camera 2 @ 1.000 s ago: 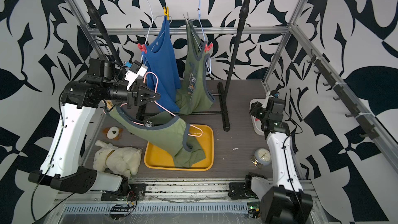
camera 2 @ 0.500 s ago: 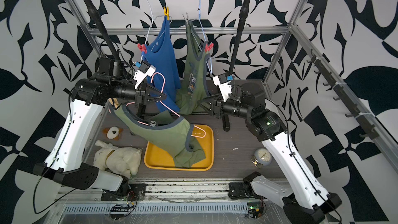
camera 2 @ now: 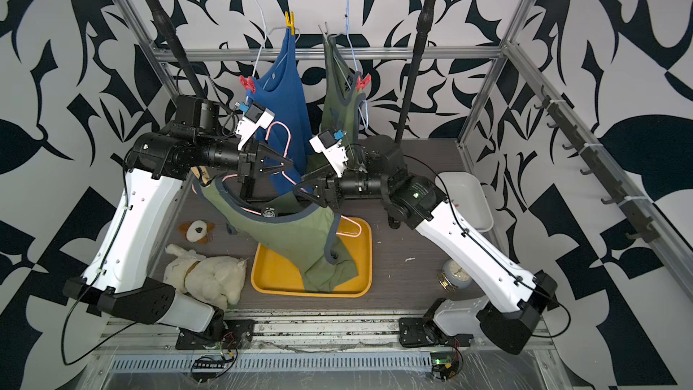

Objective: Remove the clothespins securing tank tops to the hanger
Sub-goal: Adjust the hanger, then remove the clothespin from the hanger.

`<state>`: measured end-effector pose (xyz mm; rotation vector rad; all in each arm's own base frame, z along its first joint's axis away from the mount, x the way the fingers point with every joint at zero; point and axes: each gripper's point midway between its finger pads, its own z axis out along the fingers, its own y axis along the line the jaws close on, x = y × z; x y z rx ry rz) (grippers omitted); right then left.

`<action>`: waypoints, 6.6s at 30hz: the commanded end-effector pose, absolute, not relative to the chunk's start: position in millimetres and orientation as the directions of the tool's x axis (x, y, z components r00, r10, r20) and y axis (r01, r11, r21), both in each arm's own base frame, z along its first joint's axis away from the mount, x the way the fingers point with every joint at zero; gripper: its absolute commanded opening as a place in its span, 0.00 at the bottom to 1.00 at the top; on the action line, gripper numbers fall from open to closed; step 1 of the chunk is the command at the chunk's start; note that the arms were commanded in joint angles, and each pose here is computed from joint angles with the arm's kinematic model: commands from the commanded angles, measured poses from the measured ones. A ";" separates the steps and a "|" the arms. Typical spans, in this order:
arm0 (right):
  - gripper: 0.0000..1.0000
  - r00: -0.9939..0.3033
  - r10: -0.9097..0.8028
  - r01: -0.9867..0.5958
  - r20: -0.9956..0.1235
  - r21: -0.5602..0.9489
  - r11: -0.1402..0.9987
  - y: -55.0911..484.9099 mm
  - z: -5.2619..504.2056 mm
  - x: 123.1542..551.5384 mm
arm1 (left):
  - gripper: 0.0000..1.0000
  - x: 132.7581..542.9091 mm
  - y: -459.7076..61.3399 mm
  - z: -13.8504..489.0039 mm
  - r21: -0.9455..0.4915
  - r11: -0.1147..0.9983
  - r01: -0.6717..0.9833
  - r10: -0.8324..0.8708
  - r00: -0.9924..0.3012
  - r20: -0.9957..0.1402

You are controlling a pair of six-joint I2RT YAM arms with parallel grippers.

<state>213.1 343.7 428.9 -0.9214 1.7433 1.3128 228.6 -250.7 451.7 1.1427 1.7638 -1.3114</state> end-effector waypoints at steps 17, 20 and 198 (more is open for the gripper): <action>0.04 -0.318 -0.073 -0.937 -0.945 0.301 0.176 358.8 458.6 215.4 | 0.01 216.2 -253.2 472.3 -0.404 0.044 0.914 0.224 -0.403 -0.887; 0.00 -0.298 -0.080 -0.942 -0.951 0.279 0.187 359.1 455.6 218.2 | 0.09 214.9 -252.0 472.2 -0.393 0.052 0.918 0.225 -0.394 -0.891; 0.00 -0.138 -0.061 -0.987 -0.989 0.132 0.090 260.8 502.1 194.0 | 0.07 227.8 -157.0 492.1 -0.369 0.215 0.904 -0.005 -0.377 -0.926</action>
